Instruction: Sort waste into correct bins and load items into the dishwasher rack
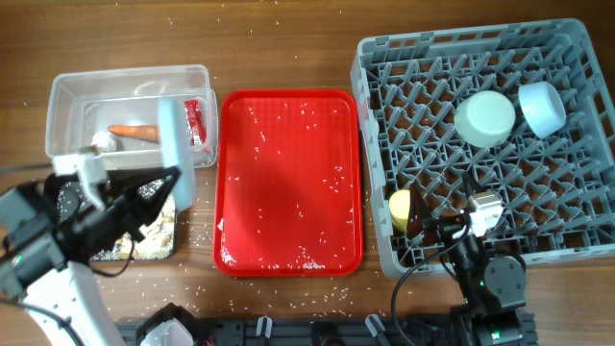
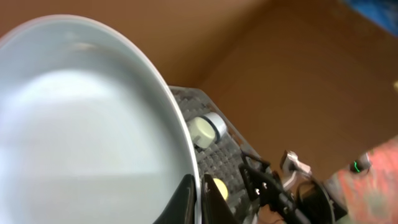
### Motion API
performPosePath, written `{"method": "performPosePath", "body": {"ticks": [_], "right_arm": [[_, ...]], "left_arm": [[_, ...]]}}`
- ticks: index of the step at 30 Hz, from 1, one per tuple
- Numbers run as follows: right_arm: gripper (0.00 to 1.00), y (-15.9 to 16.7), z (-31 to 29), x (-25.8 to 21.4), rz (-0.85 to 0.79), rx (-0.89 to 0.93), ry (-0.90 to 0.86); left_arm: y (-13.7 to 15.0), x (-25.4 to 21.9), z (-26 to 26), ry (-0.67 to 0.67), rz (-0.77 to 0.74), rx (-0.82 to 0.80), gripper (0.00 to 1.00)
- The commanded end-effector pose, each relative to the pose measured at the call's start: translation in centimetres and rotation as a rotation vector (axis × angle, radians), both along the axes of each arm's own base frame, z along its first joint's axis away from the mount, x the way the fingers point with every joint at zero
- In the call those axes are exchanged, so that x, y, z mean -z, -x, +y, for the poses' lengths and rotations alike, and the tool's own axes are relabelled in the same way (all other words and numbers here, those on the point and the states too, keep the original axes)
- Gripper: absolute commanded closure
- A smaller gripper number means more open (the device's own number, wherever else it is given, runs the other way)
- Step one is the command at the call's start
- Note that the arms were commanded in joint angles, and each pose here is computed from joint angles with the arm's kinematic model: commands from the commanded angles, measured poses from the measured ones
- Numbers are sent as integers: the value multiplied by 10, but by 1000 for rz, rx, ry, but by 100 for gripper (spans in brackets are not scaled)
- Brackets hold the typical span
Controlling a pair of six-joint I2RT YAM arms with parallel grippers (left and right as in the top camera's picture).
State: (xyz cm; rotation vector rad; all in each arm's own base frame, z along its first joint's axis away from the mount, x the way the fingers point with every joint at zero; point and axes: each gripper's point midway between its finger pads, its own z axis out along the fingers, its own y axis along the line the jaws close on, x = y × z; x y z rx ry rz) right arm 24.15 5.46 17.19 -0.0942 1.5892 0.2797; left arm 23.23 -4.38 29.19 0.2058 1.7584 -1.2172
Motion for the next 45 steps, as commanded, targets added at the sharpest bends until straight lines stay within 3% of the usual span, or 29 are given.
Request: {"method": "performPosePath", "body": {"ticks": [1,4,6,10,14,17,19,23,27,29,31,32,37,42,43,44,45], "right_arm": [[0,1,1,-2,-5,-8,-15],[0,1,1,-2,-5,-8,-15],[0,1,1,-2,-5,-8,-16],[0,1,1,-2,-5,-8,-15],[0,1,1,-2,-5,-8,-16],[0,1,1,-2,-5,-8,-15],[0,1,1,-2,-5,-8,-15],[0,1,1,-2,-5,-8,-15],[0,1,1,-2,-5,-8,-15],[0,1,1,-2,-5,-8,-15],[0,1,1,-2,-5,-8,-15],[0,1,1,-2,-5,-7,-15],[0,1,1,-2,-5,-8,-15],[0,1,1,-2,-5,-8,-15],[0,1,1,-2,-5,-8,-15],[0,1,1,-2,-5,-8,-15],[0,1,1,-2,-5,-8,-15]], "left_arm": [[-13,-10,-35,29,-48,229,96],[-48,-7,-65,-42,-69,332,96],[-90,-10,-105,-36,-29,320,96],[-149,-17,-186,224,141,152,96],[-172,8,-237,468,333,48,96],[-180,13,-252,629,375,42,96],[-185,17,-253,700,404,35,96],[-189,31,-255,715,476,17,96],[-187,77,-269,618,642,-45,95],[-185,104,-271,491,652,-85,79],[-182,112,-272,369,559,-70,44],[-181,109,-272,353,533,-60,37],[-178,94,-243,227,490,-105,39],[-136,69,-131,-186,431,-362,36],[-127,56,-118,-229,381,-383,30],[-115,39,-107,-264,318,-396,4],[-99,19,-101,-285,243,-391,0]]}}
